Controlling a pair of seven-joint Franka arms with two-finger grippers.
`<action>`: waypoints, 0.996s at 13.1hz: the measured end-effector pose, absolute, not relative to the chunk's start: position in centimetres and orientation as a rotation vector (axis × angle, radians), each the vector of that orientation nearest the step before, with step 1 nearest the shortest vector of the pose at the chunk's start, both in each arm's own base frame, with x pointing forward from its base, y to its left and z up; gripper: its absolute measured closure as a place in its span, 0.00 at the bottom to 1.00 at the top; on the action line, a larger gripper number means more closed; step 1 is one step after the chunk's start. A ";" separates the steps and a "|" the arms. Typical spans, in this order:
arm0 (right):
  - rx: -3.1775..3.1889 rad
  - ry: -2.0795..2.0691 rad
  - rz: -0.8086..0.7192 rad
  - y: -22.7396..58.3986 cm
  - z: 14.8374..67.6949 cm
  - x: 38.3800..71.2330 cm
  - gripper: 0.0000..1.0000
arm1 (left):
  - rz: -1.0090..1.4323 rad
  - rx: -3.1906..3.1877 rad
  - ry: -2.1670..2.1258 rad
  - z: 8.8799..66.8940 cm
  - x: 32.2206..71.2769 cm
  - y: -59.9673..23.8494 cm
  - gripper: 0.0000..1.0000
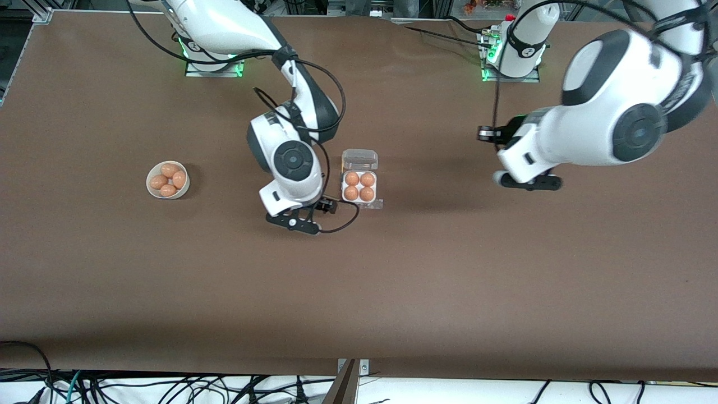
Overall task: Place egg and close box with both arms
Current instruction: 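Withdraw the right gripper while the left gripper reaches the carton lid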
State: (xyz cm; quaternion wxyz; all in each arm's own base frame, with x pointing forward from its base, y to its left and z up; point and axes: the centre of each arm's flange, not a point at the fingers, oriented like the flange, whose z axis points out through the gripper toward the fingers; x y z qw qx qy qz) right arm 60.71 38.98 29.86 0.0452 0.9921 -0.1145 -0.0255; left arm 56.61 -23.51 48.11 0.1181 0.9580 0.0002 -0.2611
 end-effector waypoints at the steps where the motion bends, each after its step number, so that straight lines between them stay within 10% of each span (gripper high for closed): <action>1: 3.031 -0.331 -0.072 38.1 30.2 61.3 0.00 | -0.808 2.785 0.020 47.1 56.3 -25.1 0.99; 13: 3.125 0.003 -0.074 15.9 45.2 66.3 0.00 | -1.125 2.798 0.177 32.6 49.3 -43.1 0.99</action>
